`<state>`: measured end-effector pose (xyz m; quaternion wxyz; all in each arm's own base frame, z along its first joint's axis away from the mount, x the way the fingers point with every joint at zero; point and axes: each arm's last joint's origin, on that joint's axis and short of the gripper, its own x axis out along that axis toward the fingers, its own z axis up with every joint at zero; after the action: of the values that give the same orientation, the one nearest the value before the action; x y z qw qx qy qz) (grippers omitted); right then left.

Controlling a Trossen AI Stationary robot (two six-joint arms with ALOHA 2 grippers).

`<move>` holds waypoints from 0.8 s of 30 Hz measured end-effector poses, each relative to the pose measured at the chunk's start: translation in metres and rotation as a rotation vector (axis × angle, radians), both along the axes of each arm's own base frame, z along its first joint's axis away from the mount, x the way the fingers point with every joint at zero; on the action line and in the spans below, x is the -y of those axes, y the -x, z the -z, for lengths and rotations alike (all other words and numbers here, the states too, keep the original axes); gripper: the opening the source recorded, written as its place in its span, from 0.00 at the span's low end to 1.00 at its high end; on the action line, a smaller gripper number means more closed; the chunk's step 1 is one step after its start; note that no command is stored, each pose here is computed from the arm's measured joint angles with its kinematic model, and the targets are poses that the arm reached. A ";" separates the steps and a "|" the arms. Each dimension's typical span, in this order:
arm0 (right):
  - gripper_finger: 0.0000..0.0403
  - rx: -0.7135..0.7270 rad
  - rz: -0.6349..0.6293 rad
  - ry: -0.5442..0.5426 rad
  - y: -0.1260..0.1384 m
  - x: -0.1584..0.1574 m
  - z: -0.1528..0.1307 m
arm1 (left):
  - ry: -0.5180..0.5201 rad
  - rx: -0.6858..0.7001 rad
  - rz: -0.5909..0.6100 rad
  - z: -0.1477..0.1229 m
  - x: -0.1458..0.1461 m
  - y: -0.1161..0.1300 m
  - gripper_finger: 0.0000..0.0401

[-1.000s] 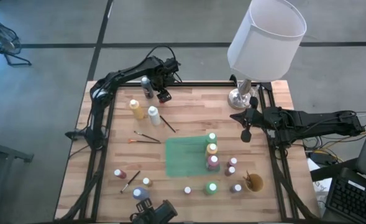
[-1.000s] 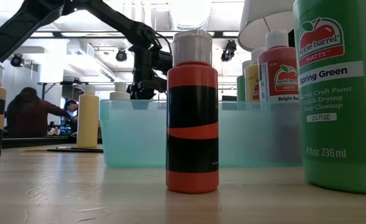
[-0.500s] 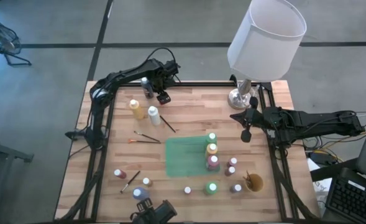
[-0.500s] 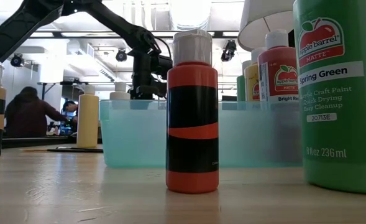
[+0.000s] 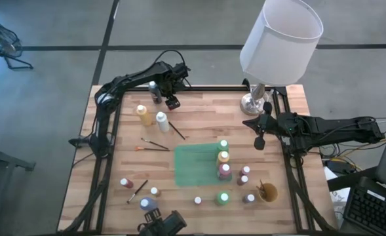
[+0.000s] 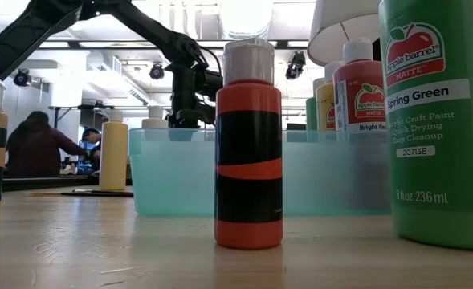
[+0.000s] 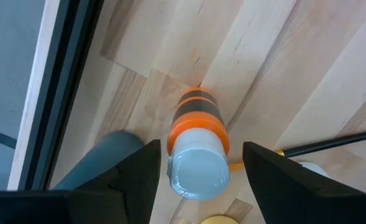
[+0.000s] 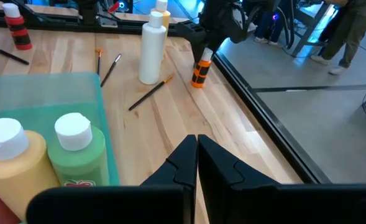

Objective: Pick & Place Paint Supplies
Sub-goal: Put the orange paint bottle into the green bin

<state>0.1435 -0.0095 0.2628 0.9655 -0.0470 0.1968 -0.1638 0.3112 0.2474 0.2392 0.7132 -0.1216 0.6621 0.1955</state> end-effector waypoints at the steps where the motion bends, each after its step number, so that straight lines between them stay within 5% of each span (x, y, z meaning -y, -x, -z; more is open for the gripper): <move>1: 0.02 0.000 0.000 0.000 0.000 0.000 0.000 | 0.000 -0.001 0.004 0.000 0.000 0.000 0.57; 13: 0.02 0.000 0.000 0.001 0.000 0.000 0.000 | -0.005 -0.001 0.042 -0.002 0.000 0.000 0.31; 24: 0.02 -0.001 0.000 -0.001 0.000 0.000 0.000 | -0.007 -0.004 0.071 -0.004 0.002 0.001 0.30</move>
<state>0.1435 -0.0095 0.2626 0.9655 -0.0468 0.1970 -0.1637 0.3105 0.2457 0.2433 0.7188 -0.0950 0.6667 0.1726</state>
